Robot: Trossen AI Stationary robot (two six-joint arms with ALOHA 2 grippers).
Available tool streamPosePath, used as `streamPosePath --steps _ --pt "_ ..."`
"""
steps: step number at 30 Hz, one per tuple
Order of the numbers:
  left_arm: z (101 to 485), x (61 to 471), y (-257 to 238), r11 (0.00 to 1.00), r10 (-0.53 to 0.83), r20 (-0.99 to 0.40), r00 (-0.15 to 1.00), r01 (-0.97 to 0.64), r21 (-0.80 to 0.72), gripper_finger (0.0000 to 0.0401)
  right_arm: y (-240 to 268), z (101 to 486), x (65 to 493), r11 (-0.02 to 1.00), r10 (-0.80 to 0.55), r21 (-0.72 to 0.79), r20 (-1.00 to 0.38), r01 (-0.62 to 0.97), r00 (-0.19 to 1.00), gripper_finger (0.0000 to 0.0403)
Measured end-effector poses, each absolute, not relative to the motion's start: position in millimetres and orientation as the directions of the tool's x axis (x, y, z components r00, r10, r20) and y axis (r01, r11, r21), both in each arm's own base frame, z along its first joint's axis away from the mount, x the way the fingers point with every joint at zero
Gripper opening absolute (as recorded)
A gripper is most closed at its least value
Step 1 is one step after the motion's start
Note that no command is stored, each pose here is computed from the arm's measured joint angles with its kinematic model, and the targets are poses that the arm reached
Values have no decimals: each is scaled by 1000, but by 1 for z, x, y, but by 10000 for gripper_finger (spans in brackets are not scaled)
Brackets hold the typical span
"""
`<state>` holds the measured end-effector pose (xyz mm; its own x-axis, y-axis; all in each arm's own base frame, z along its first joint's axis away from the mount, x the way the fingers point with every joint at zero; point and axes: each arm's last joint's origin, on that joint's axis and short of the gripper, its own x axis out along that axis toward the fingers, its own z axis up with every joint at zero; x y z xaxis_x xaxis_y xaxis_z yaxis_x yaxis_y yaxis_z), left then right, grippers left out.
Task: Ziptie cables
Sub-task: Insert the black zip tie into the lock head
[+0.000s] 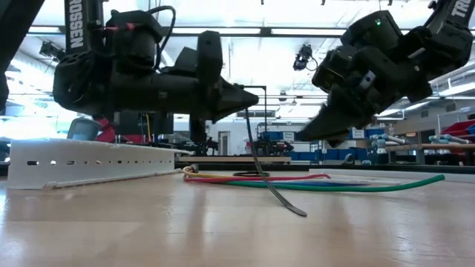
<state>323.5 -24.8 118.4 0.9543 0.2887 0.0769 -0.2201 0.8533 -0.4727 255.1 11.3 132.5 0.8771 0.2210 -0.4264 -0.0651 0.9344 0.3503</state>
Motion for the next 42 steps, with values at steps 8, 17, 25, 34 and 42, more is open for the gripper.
streamPosePath --steps 8,17,25,34,42 --pt "114 322 -23 851 308 46 950 -253 -460 1 43 133 243 983 157 167 -516 -81 842 2" --pt "111 324 -13 813 338 39 940 -272 -515 4 71 137 260 958 71 -213 -475 -193 877 2" --pt "118 332 -11 776 343 73 936 -240 -583 5 85 135 297 837 66 -453 -474 -307 878 1" --pt "118 332 -11 719 319 73 945 -191 -668 7 96 129 304 522 -168 -775 -502 -356 848 18" --pt "118 332 -11 648 316 74 946 -159 -745 7 118 128 295 355 -154 -836 -494 -419 856 58"
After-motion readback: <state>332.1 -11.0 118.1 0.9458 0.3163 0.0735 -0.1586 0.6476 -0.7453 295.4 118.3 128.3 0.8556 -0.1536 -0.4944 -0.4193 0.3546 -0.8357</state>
